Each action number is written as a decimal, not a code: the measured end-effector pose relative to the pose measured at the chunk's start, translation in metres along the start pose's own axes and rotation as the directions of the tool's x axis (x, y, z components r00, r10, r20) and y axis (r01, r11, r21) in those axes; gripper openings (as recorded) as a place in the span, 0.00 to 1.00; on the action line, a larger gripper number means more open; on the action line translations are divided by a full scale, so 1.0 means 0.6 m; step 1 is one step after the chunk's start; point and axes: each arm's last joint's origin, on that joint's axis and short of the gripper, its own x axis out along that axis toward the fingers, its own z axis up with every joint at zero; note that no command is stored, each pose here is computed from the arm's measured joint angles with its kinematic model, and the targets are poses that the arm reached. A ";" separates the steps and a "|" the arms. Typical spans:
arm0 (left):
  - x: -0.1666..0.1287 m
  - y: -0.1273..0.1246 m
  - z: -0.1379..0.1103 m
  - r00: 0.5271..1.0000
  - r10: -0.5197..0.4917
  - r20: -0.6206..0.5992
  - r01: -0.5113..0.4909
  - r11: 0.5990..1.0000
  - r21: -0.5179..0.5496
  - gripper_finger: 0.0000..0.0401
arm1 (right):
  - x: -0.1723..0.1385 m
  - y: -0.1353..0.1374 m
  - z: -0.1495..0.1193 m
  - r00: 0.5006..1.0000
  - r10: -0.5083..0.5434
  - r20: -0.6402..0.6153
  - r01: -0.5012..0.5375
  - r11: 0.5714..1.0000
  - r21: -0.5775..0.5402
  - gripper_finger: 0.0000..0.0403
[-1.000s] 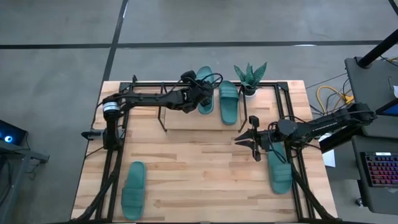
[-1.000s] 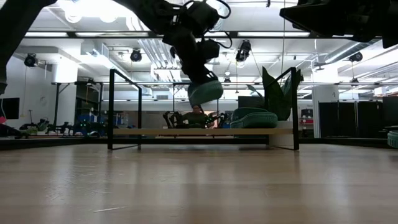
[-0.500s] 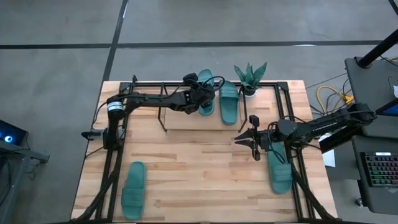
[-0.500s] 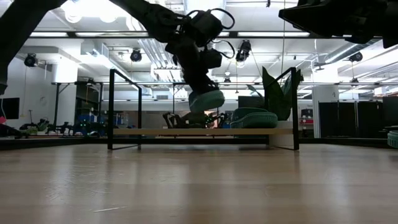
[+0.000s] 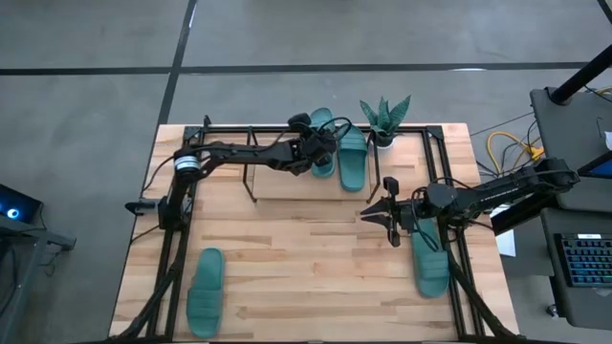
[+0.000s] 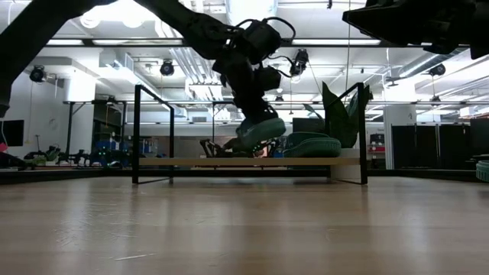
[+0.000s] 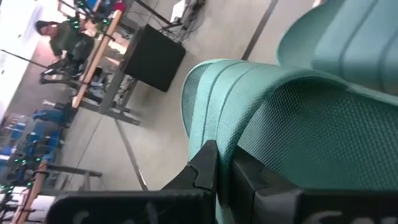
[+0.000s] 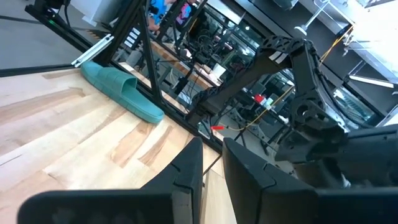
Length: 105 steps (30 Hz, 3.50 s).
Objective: Pick and place slides into the shelf
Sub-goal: Put the green slipper on the shelf, then adjust the green slippers on the shelf
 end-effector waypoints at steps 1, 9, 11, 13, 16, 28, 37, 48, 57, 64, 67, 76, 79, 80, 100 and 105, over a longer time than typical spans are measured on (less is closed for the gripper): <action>0.002 -0.004 0.000 1.000 -0.002 -0.002 0.002 1.000 0.005 0.00 | 0.000 0.000 0.000 1.000 0.000 0.000 0.000 1.000 0.000 0.13; 0.015 -0.020 -0.010 1.000 -0.004 -0.025 0.004 1.000 0.023 0.00 | 0.000 0.000 0.000 1.000 0.000 0.000 0.000 1.000 0.000 0.13; 0.016 -0.020 -0.011 1.000 -0.003 -0.026 0.003 1.000 0.020 0.00 | 0.000 0.000 0.000 1.000 0.001 -0.001 -0.001 1.000 0.000 0.13; 0.016 -0.020 -0.011 1.000 0.004 -0.028 -0.003 1.000 0.013 0.00 | 0.000 0.000 0.000 1.000 0.000 0.000 0.000 1.000 0.000 0.13; 0.017 -0.021 -0.012 1.000 0.005 -0.030 -0.005 1.000 0.002 0.00 | 0.000 0.000 0.000 1.000 0.000 -0.001 0.000 1.000 0.000 0.13; 0.015 -0.027 -0.012 0.997 -0.080 -0.004 0.080 0.996 -0.029 0.00 | 0.000 0.000 0.000 1.000 0.000 0.000 0.000 1.000 0.000 0.13; 0.015 -0.027 -0.014 0.997 -0.081 -0.010 0.081 0.996 -0.024 0.00 | 0.000 0.000 0.000 1.000 0.001 -0.001 -0.001 1.000 0.001 0.13; 0.017 -0.032 -0.025 0.998 -0.048 -0.040 0.047 0.999 -0.023 0.00 | 0.000 0.000 0.000 1.000 0.001 -0.001 -0.001 1.000 0.004 0.13; 0.016 -0.035 -0.024 0.996 -0.090 -0.026 0.089 0.995 -0.051 0.00 | 0.000 0.000 0.000 1.000 0.000 -0.001 0.000 1.000 0.004 0.13; 0.015 -0.036 -0.024 0.994 -0.112 -0.019 0.111 0.992 -0.052 0.06 | 0.000 0.000 0.000 1.000 0.001 -0.001 -0.001 1.000 0.004 0.13; 0.015 -0.038 -0.023 0.990 -0.139 -0.010 0.139 0.989 -0.053 0.10 | 0.000 0.000 0.000 1.000 0.000 -0.001 0.000 1.000 0.004 0.13; 0.014 -0.040 -0.023 0.981 -0.196 0.007 0.196 0.979 -0.052 0.18 | 0.000 0.000 0.000 1.000 0.001 -0.001 -0.001 1.000 0.004 0.13; 0.014 -0.042 -0.024 0.975 -0.221 0.005 0.221 0.975 -0.039 0.21 | 0.000 0.000 0.000 1.000 0.000 -0.001 0.000 1.000 0.004 0.13; 0.014 -0.042 -0.024 0.974 -0.227 0.004 0.227 0.973 -0.028 0.23 | 0.000 0.000 0.000 1.000 0.001 -0.001 -0.001 1.000 0.004 0.13; -0.042 -0.020 0.007 0.894 -0.425 0.139 0.420 0.905 0.064 0.42 | 0.000 0.002 -0.003 1.000 0.011 -0.015 -0.011 1.000 0.004 0.13; -0.075 0.012 0.021 0.878 -0.439 0.192 0.438 0.898 0.055 0.42 | 0.000 0.002 -0.002 1.000 0.010 -0.013 -0.010 1.000 0.003 0.13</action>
